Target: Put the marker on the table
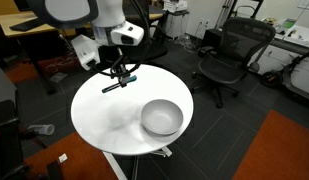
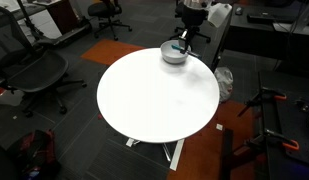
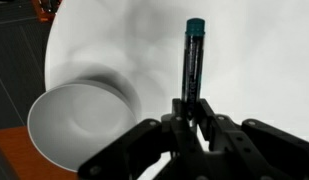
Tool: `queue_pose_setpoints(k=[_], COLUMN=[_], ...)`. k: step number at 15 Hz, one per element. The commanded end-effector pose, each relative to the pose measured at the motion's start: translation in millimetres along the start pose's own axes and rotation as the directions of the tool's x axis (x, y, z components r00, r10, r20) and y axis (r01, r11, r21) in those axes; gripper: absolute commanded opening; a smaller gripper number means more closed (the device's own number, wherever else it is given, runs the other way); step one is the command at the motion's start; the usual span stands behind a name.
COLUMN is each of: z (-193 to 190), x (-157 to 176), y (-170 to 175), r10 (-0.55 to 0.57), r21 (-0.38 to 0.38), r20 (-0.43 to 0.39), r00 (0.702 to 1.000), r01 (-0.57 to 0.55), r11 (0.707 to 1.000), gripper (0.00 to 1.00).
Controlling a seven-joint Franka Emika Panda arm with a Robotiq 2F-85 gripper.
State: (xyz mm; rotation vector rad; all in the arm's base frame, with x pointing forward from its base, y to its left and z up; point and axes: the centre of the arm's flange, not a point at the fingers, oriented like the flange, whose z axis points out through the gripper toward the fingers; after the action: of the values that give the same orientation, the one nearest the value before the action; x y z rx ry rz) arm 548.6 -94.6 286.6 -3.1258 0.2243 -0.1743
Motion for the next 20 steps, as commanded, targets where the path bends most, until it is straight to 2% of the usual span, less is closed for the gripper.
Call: queue_pose_setpoints(k=[1, 6, 12, 20], z=[7.0, 28.8, 59.5, 98.1], x=[-25.4, -24.9, -19.8, -6.6], y=[-5.9, -3.8, 6.7, 22.5], r10=[-0.033, -0.010, 0.018, 0.029], r21=[0.012, 0.010, 0.014, -0.019], r20=[-0.021, -0.032, -0.003, 0.022], r00=[0.999, 0.999, 1.000, 0.999], r01=[0.034, 0.010, -0.018, -0.028], r11=[0.999, 1.000, 1.000, 0.999], gripper=[0.05, 0.05, 0.05, 0.05])
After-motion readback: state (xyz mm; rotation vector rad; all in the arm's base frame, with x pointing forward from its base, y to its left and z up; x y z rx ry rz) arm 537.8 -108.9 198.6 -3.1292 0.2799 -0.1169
